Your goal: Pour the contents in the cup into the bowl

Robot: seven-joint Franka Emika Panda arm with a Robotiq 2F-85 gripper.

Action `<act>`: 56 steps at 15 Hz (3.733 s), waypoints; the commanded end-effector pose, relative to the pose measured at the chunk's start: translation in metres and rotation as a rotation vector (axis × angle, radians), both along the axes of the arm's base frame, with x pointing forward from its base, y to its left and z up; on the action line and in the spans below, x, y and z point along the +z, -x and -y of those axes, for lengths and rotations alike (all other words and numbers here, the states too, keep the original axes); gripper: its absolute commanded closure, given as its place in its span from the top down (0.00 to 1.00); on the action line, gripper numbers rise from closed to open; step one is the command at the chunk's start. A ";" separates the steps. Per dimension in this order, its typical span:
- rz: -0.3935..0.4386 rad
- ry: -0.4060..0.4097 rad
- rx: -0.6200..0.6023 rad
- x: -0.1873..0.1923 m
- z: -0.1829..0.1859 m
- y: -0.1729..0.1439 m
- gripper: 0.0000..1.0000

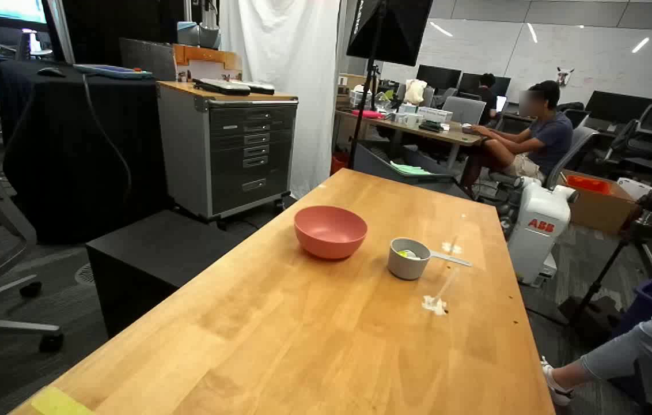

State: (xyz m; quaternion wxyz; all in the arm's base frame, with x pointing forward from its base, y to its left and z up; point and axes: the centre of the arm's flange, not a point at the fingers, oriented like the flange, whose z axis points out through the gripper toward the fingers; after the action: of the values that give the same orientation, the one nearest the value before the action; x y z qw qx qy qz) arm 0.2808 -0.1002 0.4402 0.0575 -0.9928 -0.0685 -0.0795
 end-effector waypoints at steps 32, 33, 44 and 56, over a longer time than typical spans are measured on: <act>0.092 0.049 0.059 0.053 0.049 -0.124 1.00; 0.104 0.056 0.083 0.059 0.052 -0.135 1.00; -0.023 -0.074 0.396 0.053 0.097 -0.246 1.00; -0.148 -0.001 0.337 -0.001 0.128 -0.270 1.00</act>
State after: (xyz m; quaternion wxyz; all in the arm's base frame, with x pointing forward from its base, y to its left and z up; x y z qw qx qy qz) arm 0.5451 -0.2284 0.4415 0.0976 -0.9692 -0.2261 -0.0042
